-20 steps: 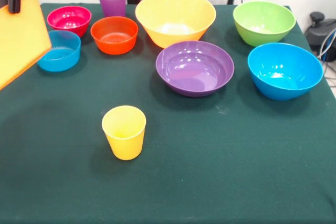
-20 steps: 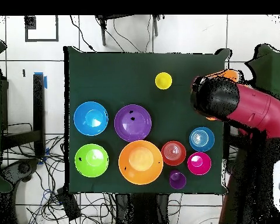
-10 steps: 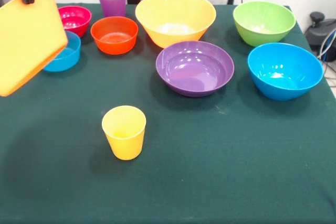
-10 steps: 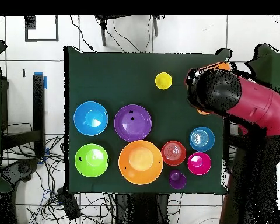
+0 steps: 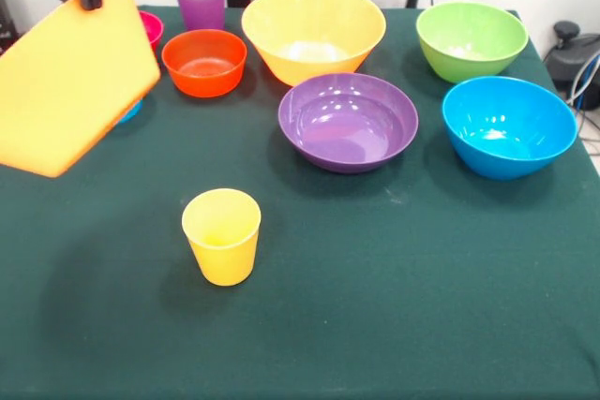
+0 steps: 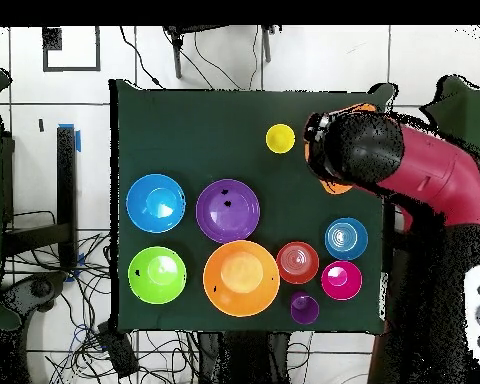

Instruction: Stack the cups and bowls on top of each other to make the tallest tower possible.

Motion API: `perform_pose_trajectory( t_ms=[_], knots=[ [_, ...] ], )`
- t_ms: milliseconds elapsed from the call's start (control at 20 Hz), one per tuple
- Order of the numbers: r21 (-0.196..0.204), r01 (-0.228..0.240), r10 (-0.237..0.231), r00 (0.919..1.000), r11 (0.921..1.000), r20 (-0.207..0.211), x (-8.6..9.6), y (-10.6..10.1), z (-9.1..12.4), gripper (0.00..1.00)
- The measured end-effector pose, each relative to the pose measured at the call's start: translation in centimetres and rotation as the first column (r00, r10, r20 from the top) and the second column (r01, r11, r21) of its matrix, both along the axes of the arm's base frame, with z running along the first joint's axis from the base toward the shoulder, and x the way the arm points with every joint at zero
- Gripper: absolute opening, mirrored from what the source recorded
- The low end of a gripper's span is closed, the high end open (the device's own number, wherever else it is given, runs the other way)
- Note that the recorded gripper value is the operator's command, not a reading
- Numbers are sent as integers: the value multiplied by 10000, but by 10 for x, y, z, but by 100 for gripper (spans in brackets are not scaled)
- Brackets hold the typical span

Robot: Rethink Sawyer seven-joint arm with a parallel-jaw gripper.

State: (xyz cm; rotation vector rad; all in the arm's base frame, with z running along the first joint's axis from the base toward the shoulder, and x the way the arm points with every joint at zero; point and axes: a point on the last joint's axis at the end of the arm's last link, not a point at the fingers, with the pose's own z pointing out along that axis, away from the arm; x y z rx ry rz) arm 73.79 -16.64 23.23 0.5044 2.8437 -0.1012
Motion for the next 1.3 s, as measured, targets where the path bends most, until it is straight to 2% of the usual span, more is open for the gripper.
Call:
perform_pose_trajectory(
  t_ms=[300, 650, 850, 1300],
  knots=[
    [283, -140, 137, 9998, 9995, 124, 9, 22, 3, 0],
    [646, -426, 410, 9988, 9970, 261, 20, 62, 8, 0],
    [778, -681, 671, 9976, 9946, 154, 22, 86, 8, 0],
    [1189, -785, 780, 9969, 9898, 84, 29, 112, 19, 0]
  ],
)
